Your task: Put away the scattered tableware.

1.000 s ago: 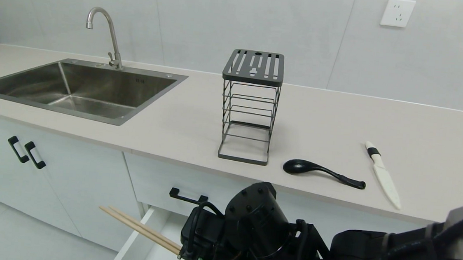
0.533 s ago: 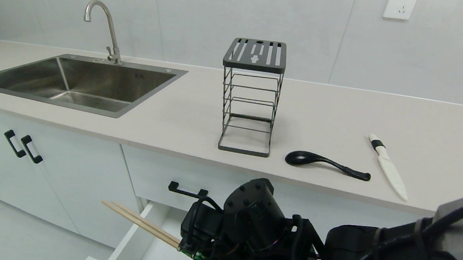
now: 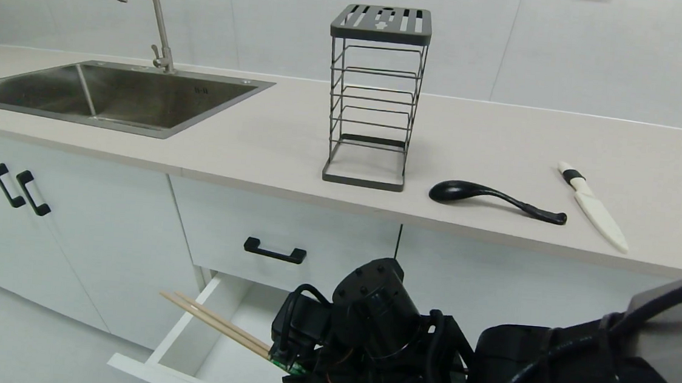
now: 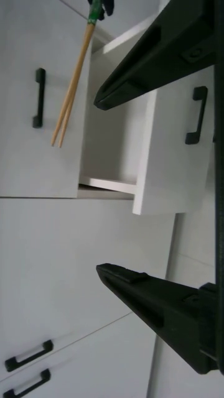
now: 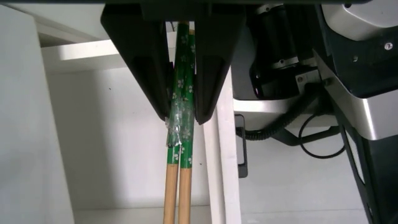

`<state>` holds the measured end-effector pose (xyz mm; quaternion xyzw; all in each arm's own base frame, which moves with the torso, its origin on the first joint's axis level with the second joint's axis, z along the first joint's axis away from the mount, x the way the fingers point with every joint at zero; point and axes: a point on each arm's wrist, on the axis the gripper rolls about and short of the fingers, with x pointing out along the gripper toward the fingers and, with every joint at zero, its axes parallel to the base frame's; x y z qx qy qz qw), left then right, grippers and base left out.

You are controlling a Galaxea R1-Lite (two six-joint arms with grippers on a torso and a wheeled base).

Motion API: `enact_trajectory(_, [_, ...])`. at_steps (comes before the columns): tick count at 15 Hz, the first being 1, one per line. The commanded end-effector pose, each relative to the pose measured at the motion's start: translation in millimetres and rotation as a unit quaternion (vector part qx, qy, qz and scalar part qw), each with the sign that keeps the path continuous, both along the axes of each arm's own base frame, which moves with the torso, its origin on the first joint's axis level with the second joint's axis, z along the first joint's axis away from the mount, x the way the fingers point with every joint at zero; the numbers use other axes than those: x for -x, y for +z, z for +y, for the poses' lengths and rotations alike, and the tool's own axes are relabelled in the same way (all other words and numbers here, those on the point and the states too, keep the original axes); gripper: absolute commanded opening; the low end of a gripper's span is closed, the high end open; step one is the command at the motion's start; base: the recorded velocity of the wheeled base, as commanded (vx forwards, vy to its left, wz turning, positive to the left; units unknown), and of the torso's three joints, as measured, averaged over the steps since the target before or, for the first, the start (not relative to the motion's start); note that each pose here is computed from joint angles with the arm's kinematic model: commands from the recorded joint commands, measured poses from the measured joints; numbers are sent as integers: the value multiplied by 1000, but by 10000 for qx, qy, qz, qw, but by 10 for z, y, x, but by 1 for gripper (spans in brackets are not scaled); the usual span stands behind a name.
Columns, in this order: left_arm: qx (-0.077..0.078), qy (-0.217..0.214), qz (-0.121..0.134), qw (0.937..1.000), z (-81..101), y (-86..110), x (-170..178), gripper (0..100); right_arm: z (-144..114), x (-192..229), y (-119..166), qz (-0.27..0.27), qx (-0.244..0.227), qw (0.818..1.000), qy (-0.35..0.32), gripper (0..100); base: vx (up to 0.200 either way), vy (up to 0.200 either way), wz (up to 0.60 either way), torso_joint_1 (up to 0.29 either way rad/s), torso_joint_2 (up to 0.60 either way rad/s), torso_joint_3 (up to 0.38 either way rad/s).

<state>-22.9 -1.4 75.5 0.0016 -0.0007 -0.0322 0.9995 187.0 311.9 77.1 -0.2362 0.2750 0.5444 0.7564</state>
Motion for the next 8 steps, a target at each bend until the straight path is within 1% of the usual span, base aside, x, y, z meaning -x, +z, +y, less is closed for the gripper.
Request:
enact_trajectory(1, [1, 0, 6, 10000, 0, 0, -1, 100, -32, -57, 33, 10, -80, 9999, -77, 0, 0, 0, 0, -256, 354, 124])
enact_trajectory(2, [1, 0, 6, 10000, 0, 0, -1, 100, -25, -66, 48, 90, -148, 9998, -117, 0, 0, 0, 0, -256, 354, 110])
enact_trajectory(4, [1, 0, 6, 10000, 0, 0, -1, 100, -32, -80, 57, 204, -208, 9993, -246, 0, 0, 0, 0, -132, 230, 127])
enact_trajectory(8, [1, 0, 6, 10000, 0, 0, -1, 100, -71, -149, 21, 203, -145, 9991, -335, 0, 0, 0, 0, -21, 122, 47])
